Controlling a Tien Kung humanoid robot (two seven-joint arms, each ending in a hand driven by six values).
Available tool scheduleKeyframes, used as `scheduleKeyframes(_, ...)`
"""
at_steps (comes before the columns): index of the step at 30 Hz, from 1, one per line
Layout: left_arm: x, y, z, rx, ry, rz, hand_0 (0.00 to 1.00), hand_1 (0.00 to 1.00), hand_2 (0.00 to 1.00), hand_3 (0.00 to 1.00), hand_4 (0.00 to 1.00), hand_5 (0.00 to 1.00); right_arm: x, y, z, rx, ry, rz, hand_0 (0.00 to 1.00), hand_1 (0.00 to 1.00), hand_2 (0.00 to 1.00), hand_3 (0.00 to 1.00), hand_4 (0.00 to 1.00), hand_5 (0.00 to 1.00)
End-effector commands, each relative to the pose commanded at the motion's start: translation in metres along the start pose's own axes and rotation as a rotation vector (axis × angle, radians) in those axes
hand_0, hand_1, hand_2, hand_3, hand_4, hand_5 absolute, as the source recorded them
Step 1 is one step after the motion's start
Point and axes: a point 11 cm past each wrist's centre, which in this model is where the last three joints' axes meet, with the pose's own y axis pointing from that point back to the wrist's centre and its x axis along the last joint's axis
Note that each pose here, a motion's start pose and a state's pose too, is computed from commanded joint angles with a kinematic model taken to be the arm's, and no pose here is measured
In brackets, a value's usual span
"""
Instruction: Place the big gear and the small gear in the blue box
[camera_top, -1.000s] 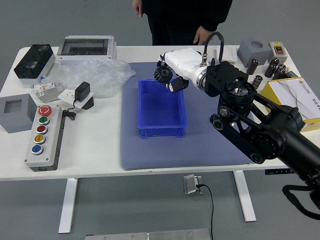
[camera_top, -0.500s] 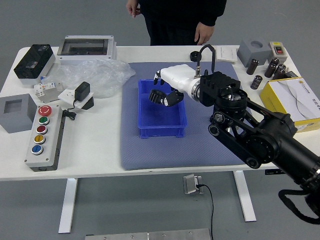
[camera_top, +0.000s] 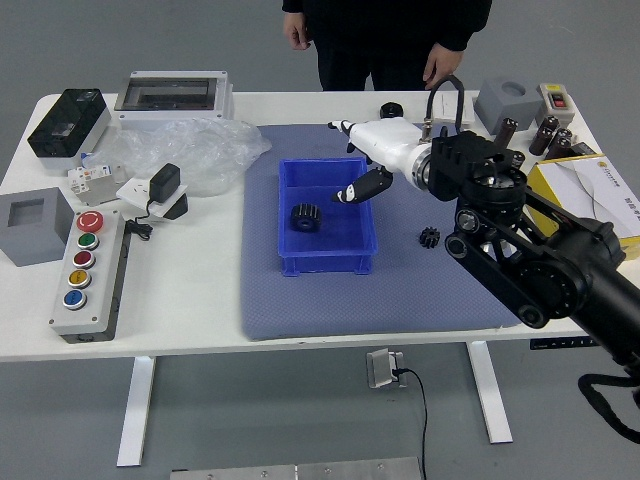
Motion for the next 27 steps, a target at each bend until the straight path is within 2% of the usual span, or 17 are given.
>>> scheduleKeyframes(4, 0.000, 0.000, 0.001, -0.002, 0.004, -0.001, 0.822, 0.828, 0.829, 0.818, 0.539, 0.120, -0.006, 0.008, 0.026, -0.046, -0.010, -0.010, 0.595, 0.580, 0.739, 0.888, 0.906, 0.416)
scheduleKeyframes(5, 0.000, 0.000, 0.002, -0.003, 0.005, -0.001, 0.823, 0.828, 0.828, 0.817, 0.539, 0.119, -0.010, 0.009, 0.033, -0.060, -0.015, -0.019, 0.586, 0.573, 0.715, 0.803, 0.869, 0.396)
scheduleKeyframes(10, -0.001, 0.000, 0.003, -0.006, 0.009, -0.002, 0.823, 0.828, 0.828, 0.817, 0.539, 0.119, -0.029, 0.014, 0.060, -0.121, -0.028, -0.069, 0.586, 0.573, 0.715, 0.803, 0.869, 0.396)
scheduleKeyframes(11, -0.001, 0.000, 0.003, -0.006, 0.010, -0.002, 0.823, 0.828, 0.828, 0.817, 0.538, 0.120, -0.034, 0.014, 0.064, -0.131, -0.030, -0.081, 0.586, 0.576, 0.709, 0.763, 0.848, 0.377)
scheduleKeyframes(21, -0.001, 0.000, 0.004, -0.009, 0.015, -0.003, 0.823, 0.828, 0.829, 0.816, 0.537, 0.120, -0.069, 0.013, 0.085, -0.187, -0.037, -0.185, 0.589, 0.582, 0.708, 0.753, 0.835, 0.369)
scheduleKeyframes(27, -0.002, 0.000, 0.004, -0.010, 0.015, -0.004, 0.823, 0.828, 0.829, 0.816, 0.537, 0.119, -0.083, 0.012, 0.091, -0.202, -0.040, -0.218, 0.593, 0.582, 0.703, 0.727, 0.819, 0.353)
